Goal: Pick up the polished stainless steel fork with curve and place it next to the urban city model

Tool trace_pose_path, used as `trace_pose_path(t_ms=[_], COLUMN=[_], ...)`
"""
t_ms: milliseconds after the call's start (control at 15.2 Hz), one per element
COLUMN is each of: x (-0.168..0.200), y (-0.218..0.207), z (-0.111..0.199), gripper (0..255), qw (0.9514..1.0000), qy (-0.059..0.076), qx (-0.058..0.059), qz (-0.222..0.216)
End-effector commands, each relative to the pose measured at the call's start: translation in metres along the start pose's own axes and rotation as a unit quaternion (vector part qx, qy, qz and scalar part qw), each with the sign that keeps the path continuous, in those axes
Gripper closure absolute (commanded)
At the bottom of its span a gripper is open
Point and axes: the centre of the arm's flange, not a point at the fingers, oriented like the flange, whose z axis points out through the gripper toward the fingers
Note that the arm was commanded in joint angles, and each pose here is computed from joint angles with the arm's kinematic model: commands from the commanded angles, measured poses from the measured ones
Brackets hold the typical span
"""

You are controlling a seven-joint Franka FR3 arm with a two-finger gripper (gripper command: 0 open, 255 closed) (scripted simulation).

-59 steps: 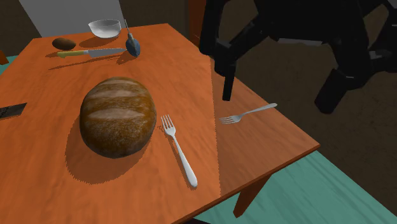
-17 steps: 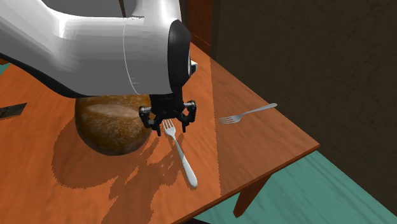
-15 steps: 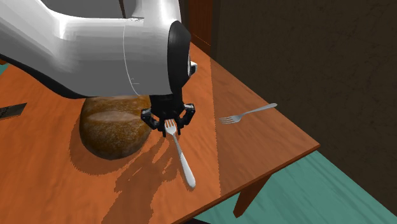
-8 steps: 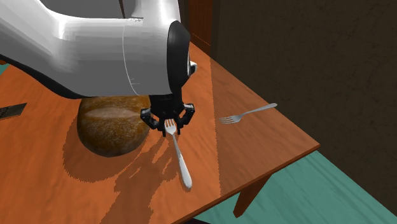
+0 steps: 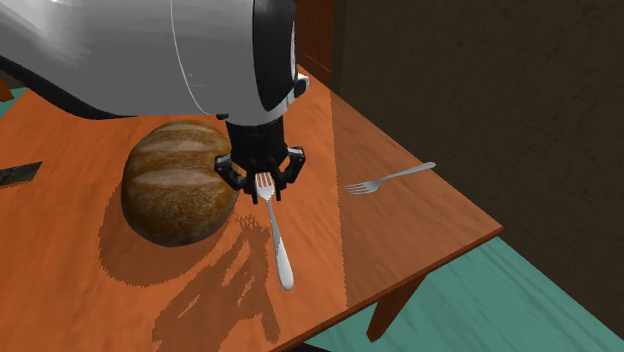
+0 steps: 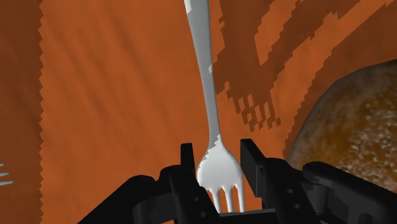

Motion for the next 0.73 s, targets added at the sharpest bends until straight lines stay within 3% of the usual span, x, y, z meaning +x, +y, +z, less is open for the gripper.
trace_pose_path(t_ms=[0, 528, 660], x=[0.001, 0.003, 0.009], y=[-0.001, -0.001, -0.027], z=[-0.01, -0.05, -0.049], gripper=[255, 255, 255], qw=[1.0, 1.0, 1.0], qy=[0.0, 0.0, 0.0], qx=[0.0, 0.0, 0.0], qz=[0.0, 0.0, 0.0])
